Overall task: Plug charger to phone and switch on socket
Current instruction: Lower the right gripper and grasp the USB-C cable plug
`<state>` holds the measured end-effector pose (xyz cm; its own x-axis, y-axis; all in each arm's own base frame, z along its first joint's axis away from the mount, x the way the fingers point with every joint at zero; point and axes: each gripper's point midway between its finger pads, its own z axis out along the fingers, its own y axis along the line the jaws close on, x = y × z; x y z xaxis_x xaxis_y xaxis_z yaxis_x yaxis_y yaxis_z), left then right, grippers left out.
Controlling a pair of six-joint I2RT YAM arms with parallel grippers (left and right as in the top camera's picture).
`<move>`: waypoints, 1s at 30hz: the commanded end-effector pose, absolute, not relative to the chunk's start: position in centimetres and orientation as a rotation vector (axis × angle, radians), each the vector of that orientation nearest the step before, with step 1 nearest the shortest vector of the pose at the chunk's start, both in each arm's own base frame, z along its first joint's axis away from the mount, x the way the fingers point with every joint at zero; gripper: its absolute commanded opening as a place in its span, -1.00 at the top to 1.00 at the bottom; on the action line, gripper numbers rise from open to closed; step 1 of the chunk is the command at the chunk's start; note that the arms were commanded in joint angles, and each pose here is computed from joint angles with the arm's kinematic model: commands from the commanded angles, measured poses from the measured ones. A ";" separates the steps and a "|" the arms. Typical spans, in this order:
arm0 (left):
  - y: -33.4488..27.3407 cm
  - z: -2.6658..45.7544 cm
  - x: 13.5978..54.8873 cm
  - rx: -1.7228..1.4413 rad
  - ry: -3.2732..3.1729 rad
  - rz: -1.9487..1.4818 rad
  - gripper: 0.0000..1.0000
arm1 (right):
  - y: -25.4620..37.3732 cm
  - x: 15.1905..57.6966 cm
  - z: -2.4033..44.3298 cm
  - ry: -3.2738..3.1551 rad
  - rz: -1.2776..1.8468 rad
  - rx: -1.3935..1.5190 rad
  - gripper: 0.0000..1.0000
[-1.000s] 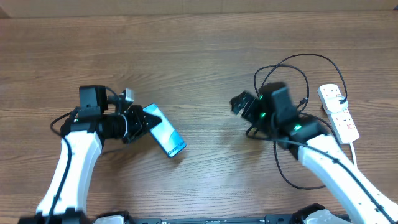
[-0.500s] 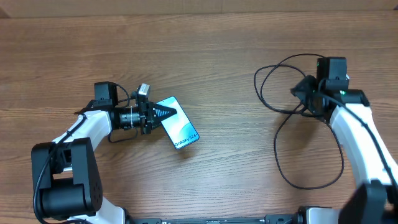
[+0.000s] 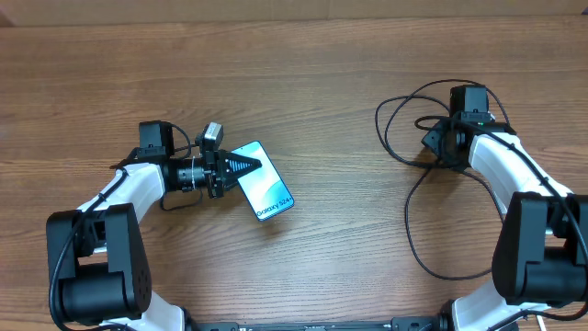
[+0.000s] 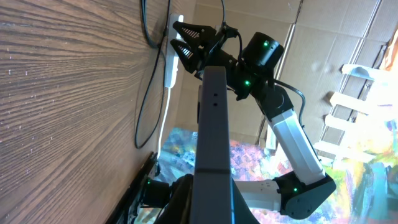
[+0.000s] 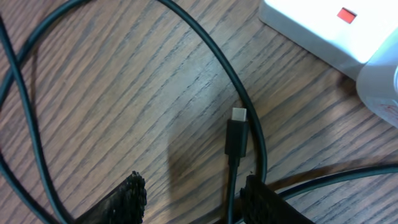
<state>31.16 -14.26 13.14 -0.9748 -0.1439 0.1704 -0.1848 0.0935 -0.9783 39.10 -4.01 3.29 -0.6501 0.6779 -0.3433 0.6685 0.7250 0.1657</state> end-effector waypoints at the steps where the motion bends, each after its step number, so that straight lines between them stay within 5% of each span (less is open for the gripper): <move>1: -14.4 14.4 31.1 0.294 -2.246 2.132 0.92 | -4.6 39.7 4.0 2.525 0.001 1.026 0.00; 19: -14.4 14.4 31.1 0.295 -2.244 2.132 0.92 | -4.9 40.0 1.2 2.549 -0.038 1.042 0.08; 30: -14.4 14.4 31.1 0.295 -2.246 2.132 0.92 | -4.9 39.7 0.2 2.568 -0.047 1.046 0.47</move>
<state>31.16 -14.27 13.14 -0.9748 -0.1438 0.1704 -0.1848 0.0932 -0.9784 39.28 -4.56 0.32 -0.6590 0.6749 -0.3320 0.6819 0.7224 0.1149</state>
